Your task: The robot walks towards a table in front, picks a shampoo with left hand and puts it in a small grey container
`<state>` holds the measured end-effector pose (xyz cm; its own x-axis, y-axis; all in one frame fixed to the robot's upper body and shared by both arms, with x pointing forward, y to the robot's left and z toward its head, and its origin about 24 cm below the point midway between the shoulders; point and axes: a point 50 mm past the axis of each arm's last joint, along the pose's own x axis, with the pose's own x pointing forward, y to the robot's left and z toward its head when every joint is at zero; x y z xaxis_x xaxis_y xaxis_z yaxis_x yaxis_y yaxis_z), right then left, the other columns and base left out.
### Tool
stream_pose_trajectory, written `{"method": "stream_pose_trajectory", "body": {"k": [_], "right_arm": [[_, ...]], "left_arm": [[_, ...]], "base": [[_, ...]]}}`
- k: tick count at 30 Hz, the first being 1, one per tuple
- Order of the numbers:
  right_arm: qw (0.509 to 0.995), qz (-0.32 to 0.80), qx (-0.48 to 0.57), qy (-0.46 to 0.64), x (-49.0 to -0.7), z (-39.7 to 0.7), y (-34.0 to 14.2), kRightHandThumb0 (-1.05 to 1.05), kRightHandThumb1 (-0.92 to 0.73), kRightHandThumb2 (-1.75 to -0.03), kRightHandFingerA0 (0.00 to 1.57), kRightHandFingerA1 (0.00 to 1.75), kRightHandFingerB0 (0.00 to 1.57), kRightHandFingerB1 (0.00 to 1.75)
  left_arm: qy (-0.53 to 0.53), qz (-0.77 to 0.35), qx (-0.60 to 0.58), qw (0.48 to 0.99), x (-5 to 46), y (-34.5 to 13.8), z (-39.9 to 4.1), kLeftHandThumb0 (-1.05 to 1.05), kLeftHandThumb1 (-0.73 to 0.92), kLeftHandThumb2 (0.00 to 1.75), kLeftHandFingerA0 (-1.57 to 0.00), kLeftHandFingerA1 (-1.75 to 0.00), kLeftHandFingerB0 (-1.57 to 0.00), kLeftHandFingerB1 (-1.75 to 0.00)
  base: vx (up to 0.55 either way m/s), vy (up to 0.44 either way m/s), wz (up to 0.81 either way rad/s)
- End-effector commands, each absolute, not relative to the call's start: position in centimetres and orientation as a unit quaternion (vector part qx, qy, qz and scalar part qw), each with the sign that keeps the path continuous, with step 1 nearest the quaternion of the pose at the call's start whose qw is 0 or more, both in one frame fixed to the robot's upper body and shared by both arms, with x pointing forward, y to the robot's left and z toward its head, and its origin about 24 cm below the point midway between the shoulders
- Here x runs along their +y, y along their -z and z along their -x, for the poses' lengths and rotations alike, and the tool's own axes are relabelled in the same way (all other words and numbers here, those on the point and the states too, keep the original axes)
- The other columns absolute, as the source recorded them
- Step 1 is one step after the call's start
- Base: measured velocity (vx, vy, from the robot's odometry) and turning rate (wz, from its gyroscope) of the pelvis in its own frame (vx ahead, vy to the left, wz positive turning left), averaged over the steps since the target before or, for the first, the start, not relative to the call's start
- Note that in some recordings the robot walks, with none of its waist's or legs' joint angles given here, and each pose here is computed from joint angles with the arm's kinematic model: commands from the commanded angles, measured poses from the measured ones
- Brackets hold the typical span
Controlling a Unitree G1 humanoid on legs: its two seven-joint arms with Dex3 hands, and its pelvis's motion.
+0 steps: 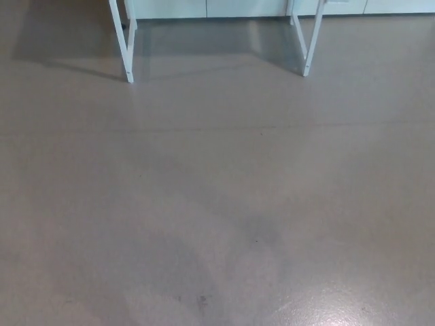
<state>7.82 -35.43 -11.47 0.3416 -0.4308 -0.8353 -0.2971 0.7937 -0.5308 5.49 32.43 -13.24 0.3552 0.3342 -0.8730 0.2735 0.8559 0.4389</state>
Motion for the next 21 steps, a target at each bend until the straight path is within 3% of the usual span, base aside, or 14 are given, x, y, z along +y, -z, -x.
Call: {"method": "stream_pose_trajectory", "body": {"k": [1,2,3,11,12,13,14,15,17,18,19,20,21], "right_arm": [[0.749,0.312,0.583,0.047,-35.46,-7.47,11.58,-0.33,-0.69,-0.59,0.74,0.5,0.56,0.41],[0.748,0.31,0.584,0.05,-35.47,-7.36,11.6,-0.33,-0.69,-0.59,0.74,0.5,0.56,0.41],[0.749,0.311,0.583,0.051,-35.53,-7.52,11.54,-0.33,-0.7,-0.6,0.73,0.5,0.56,0.41],[0.749,0.304,0.586,0.057,-35.44,-7.38,11.63,-0.34,-0.69,-0.6,0.76,0.51,0.57,0.41],[0.748,0.304,0.587,0.057,-35.43,-7.32,11.66,-0.34,-0.69,-0.61,0.77,0.51,0.57,0.41],[0.747,0.304,0.589,0.057,-35.41,-7.27,11.69,-0.34,-0.69,-0.61,0.77,0.51,0.57,0.41],[0.747,0.303,0.589,0.056,-35.36,-7.21,11.73,-0.33,-0.69,-0.61,0.77,0.53,0.57,0.42],[0.744,0.304,0.592,0.056,-35.35,-6.98,11.78,-0.33,-0.69,-0.61,0.8,0.54,0.63,0.45],[0.743,0.304,0.593,0.057,-35.34,-6.87,11.82,-0.32,-0.68,-0.61,0.81,0.55,0.64,0.45],[0.743,0.303,0.593,0.058,-35.31,-6.88,11.83,-0.31,-0.65,-0.6,0.81,0.53,0.63,0.45],[0.744,0.302,0.594,0.058,-35.29,-6.89,11.84,-0.31,-0.65,-0.6,0.81,0.53,0.63,0.45],[0.742,0.302,0.595,0.059,-35.27,-6.87,11.87,-0.31,-0.66,-0.59,0.81,0.52,0.62,0.43],[0.743,0.297,0.596,0.063,-35.23,-6.96,11.89,-0.3,-0.66,-0.59,0.8,0.52,0.62,0.43]], "left_arm": [[-0.018,-0.282,0.563,0.776,32.78,13.06,-5.32,-0.41,0.6,0.58,-0.61,-0.57,-0.38,-0.38],[-0.021,-0.28,0.561,0.779,32.76,13.05,-5.4,-0.41,0.6,0.58,-0.61,-0.57,-0.38,-0.38],[-0.021,-0.276,0.56,0.781,32.76,13.01,-5.67,-0.45,0.46,0.81,-0.57,-0.67,-0.31,-0.5],[-0.018,-0.274,0.561,0.781,32.73,13.04,-5.66,-0.47,0.48,0.83,-0.59,-0.66,-0.31,-0.5],[-0.017,-0.275,0.562,0.78,32.75,13.04,-5.65,-0.42,0.62,0.58,-0.63,-0.55,-0.38,-0.38],[-0.016,-0.274,0.562,0.78,32.77,13.03,-5.64,-0.42,0.62,0.58,-0.63,-0.55,-0.38,-0.38],[-0.016,-0.274,0.563,0.78,32.81,13.02,-5.6,-0.47,0.48,0.83,-0.6,-0.65,-0.32,-0.51],[-0.015,-0.273,0.561,0.781,32.78,13.02,-5.52,-0.41,0.61,0.58,-0.64,-0.56,-0.41,-0.39],[-0.013,-0.273,0.56,0.782,32.77,13.0,-5.49,-0.41,0.61,0.57,-0.64,-0.56,-0.42,-0.39],[-0.008,-0.277,0.558,0.782,32.8,12.96,-5.48,-0.48,0.49,0.86,-0.58,-0.65,-0.37,-0.53],[-0.005,-0.281,0.557,0.781,32.82,12.94,-5.48,-0.48,0.49,0.86,-0.58,-0.65,-0.37,-0.53],[-0.002,-0.286,0.559,0.778,32.83,12.96,-5.48,-0.42,0.63,0.59,-0.62,-0.53,-0.45,-0.4],[-0.004,-0.284,0.559,0.779,32.84,12.95,-5.53,-0.42,0.62,0.59,-0.62,-0.53,-0.45,-0.41]], "base": [[0.0,0.0,0.0],[0.0,0.0,0.0],[0.0,0.0,0.0],[0.02,-0.019,0.09],[-0.02,0.012,0.07],[0.0,0.0,0.0],[0.06,0.039,-0.06],[0.0,0.0,0.0],[0.06,0.125,-0.04],[0.08,0.197,-0.13],[0.13,0.233,-0.24],[0.19,0.334,-0.38],[0.49,0.337,0.19]]}}
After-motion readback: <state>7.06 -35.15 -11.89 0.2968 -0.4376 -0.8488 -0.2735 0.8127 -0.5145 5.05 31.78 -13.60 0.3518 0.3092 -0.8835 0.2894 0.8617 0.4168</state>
